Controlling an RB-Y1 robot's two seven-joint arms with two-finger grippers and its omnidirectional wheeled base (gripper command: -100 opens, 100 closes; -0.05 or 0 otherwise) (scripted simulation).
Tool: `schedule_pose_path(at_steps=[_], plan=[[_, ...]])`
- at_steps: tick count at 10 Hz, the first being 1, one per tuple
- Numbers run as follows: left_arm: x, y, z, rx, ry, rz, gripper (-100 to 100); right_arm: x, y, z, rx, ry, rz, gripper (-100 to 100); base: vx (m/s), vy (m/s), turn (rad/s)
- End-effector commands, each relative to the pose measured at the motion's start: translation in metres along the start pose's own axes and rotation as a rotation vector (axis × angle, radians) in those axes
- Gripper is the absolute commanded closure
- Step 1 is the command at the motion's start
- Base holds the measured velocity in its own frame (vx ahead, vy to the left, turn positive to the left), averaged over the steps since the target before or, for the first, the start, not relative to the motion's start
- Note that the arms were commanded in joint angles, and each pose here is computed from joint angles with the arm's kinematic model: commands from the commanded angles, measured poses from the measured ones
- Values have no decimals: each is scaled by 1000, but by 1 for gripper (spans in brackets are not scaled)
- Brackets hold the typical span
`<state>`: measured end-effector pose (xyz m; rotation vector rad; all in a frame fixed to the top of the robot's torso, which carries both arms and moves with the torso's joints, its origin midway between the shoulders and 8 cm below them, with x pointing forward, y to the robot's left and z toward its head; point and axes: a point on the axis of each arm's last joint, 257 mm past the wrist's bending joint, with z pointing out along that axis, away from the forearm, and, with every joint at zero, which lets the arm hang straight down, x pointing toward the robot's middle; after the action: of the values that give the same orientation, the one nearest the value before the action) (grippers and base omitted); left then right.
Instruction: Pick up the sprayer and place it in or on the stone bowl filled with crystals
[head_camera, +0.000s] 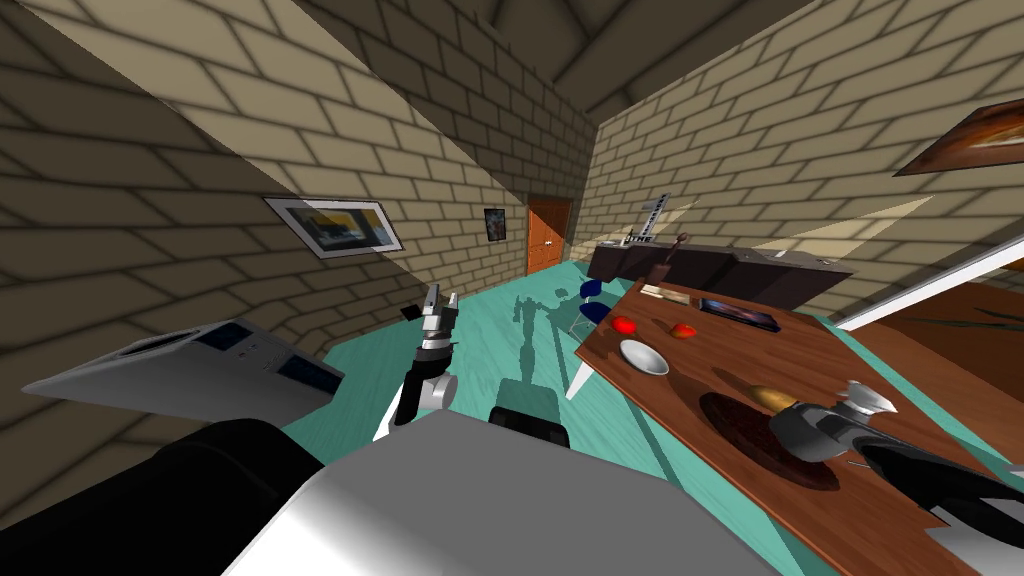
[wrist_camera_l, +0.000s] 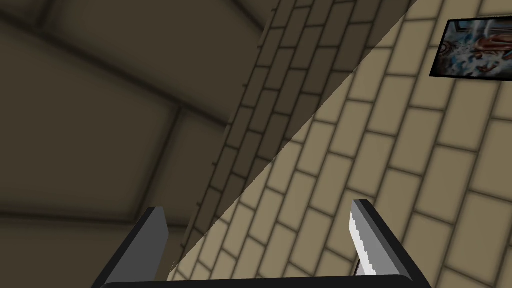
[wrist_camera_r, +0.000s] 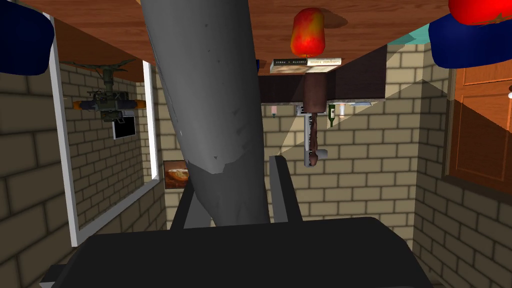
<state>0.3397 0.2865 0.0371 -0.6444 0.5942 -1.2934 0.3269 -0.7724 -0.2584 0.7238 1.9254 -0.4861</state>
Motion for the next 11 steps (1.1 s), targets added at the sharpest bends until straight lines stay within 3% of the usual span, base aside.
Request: schedule_pose_path(at_steps=[1, 2, 6, 7, 8, 11], plan=[[0, 0, 0, 0, 0, 0, 0, 0, 0, 0, 0, 0, 0, 100, -12, -29, 6], [0, 0, 0, 0, 0, 0, 0, -1, -1, 0, 1, 0, 2, -100, -3, -6, -2], [0, 0, 0, 0, 0, 0, 0, -1, -1, 0, 2, 0, 2, -100, 0, 0, 0], [0, 0, 0, 0, 0, 0, 0, -1, -1, 0, 2, 0, 2, 0, 0, 0, 0], [0, 0, 0, 0, 0, 0, 0, -14, 0, -3, -3, -4, -1, -100, 8, 4, -45], [0, 0, 0, 0, 0, 0, 0, -31, 4, -8, -12, -7, -7, -100, 16, 8, -41]])
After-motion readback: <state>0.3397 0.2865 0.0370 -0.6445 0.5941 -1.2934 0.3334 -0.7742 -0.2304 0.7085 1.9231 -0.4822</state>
